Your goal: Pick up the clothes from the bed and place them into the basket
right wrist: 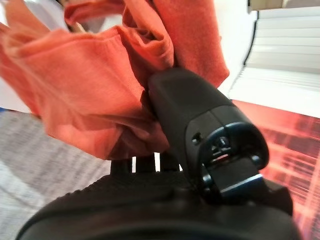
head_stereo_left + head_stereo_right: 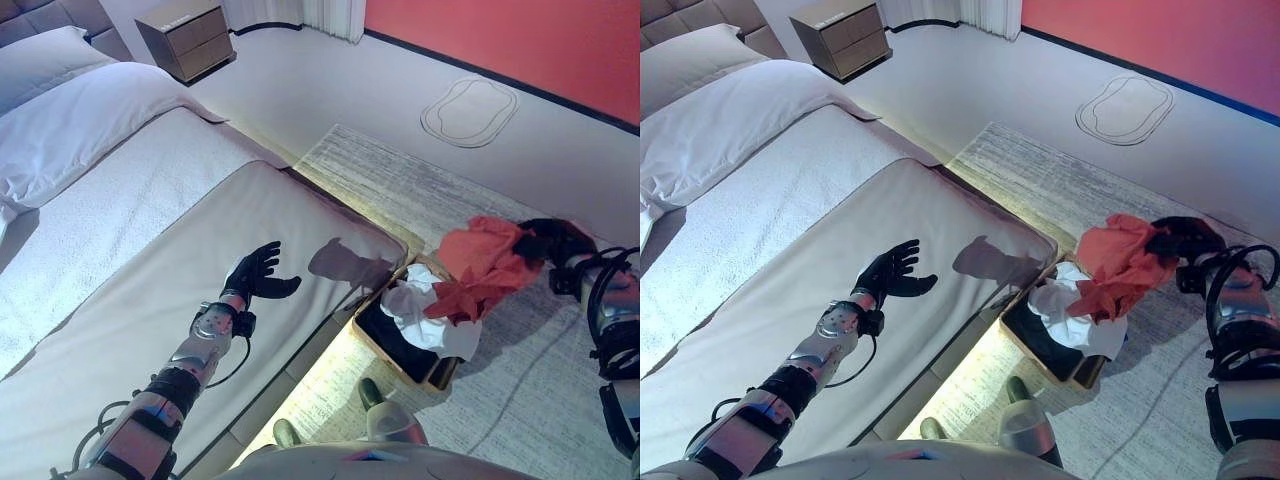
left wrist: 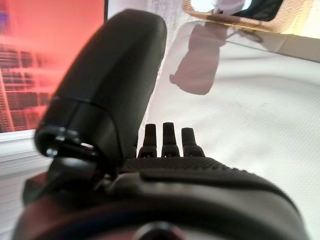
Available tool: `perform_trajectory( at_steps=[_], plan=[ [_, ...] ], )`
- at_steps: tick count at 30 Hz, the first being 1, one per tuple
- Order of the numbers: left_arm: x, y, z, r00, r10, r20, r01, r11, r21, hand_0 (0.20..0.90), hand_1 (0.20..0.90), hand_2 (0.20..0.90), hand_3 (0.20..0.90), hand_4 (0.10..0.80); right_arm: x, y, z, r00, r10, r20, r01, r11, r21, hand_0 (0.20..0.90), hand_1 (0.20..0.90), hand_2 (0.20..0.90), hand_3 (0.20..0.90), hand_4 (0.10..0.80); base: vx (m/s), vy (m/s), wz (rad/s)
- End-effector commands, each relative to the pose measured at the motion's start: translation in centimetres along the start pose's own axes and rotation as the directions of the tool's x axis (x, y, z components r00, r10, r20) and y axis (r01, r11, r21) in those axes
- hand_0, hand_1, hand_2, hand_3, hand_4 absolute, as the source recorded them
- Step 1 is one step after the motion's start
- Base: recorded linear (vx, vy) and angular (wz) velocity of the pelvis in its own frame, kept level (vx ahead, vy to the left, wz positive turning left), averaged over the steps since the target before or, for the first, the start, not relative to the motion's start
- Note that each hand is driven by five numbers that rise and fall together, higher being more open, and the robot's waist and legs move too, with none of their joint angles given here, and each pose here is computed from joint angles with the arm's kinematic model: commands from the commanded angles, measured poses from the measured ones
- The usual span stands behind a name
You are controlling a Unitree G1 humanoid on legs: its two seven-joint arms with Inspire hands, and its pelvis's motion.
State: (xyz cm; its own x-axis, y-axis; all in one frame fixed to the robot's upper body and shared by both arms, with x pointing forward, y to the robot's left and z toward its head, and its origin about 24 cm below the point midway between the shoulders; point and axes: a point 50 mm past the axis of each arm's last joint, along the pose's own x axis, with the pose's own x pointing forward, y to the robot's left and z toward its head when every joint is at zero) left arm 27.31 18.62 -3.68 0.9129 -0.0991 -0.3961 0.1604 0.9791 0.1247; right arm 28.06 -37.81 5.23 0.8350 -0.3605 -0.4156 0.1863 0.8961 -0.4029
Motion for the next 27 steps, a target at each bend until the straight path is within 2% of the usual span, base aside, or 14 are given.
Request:
perform_trajectory(
  at_steps=[1,2,14,23,27],
  plan=[
    [0.6,0.0,2.0,0.995,-0.002,0.102,-0.002,0.999,0.043,0.900,0.900,0.900,0.900,0.800,0.3,-0.4,3.5,0.984,-0.055,0.171,0.059,0.998,-0.019,0.399,0.399,0.399,0.315,0.215,0.000,0.000,0.00],
    [0.6,0.0,1.9,0.995,-0.003,0.103,-0.002,0.999,0.042,0.900,0.900,0.900,0.900,0.800,0.3,-0.3,3.2,0.985,-0.054,0.162,0.058,0.998,-0.024,0.900,0.900,0.900,0.900,0.800,0.032,-0.015,-0.01],
    [0.5,0.0,1.5,0.995,0.002,0.097,-0.006,0.999,0.044,0.900,0.900,0.900,0.900,0.800,0.4,1.5,-0.1,0.997,-0.019,0.073,0.023,0.999,-0.047,0.900,0.900,0.900,0.900,0.800,0.000,0.000,0.00],
    [0.4,-0.2,1.5,0.995,0.000,0.102,-0.005,0.999,0.050,0.900,0.900,0.900,0.900,0.800,0.2,2.5,-0.9,0.997,-0.017,0.073,0.023,0.997,-0.075,0.900,0.900,0.900,0.900,0.800,0.000,0.000,0.00],
    [0.1,0.1,1.3,0.994,0.023,0.105,-0.026,0.999,0.028,0.900,0.900,0.900,0.900,0.800,-0.1,2.9,0.0,0.986,-0.071,0.152,0.075,0.997,-0.023,0.900,0.900,0.900,0.900,0.800,0.012,0.000,0.04]
  ],
)
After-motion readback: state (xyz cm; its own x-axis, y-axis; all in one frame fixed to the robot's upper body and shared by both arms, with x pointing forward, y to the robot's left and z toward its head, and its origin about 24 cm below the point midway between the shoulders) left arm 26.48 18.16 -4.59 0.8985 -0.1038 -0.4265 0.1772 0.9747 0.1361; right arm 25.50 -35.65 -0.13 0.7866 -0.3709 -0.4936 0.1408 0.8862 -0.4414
